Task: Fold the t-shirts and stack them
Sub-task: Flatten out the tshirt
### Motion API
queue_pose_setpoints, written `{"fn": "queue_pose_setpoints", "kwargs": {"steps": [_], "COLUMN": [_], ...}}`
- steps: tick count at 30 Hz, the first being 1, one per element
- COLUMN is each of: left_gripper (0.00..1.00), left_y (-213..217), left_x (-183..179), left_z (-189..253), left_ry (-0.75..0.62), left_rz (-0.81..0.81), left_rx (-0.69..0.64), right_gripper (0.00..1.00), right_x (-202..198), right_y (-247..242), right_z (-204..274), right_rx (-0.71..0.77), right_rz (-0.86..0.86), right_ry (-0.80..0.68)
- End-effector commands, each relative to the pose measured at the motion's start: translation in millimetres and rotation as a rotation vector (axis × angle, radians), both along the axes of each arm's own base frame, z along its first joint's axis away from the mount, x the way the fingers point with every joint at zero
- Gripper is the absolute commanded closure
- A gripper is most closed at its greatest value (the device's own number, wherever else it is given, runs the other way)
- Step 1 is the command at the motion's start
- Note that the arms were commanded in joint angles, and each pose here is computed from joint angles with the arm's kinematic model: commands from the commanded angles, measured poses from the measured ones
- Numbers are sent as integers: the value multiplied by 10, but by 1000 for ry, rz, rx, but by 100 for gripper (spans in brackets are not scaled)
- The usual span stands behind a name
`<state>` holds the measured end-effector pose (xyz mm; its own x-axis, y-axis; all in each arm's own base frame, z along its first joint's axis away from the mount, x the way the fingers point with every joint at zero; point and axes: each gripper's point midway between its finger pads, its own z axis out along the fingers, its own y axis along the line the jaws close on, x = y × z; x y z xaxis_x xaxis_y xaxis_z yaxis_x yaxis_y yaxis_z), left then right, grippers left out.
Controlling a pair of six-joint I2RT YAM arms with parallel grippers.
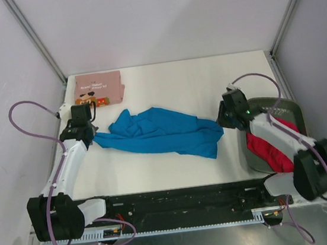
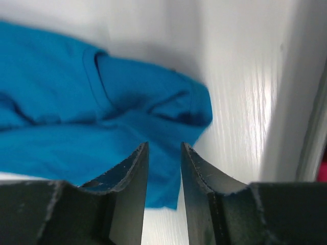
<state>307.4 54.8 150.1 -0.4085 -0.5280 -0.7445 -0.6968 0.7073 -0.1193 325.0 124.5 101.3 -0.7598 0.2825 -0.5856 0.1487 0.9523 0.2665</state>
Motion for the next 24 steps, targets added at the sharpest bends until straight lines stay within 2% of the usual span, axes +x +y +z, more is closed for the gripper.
{"fn": "queue_pose_setpoints", "kwargs": {"steps": [1, 7, 16, 24], "left_gripper": [100, 100, 100, 100], "left_y": [-16, -31, -24, -18], "left_x": [108, 103, 86, 84], "left_z": [218, 198, 186, 164], "left_ry": [-75, -74, -71, -62], "left_rz": [-7, -9, -7, -8], "left_rx": [-21, -30, -26, -24], "right_gripper": [64, 62, 56, 52], "right_x": [-509, -916, -1006, -1027], "right_y": [13, 105, 345, 363], "right_z": [-18, -314, -620, -850], "right_rx": [111, 141, 82, 8], "right_rz": [4, 34, 75, 76], "right_ry": [11, 70, 133, 166]}}
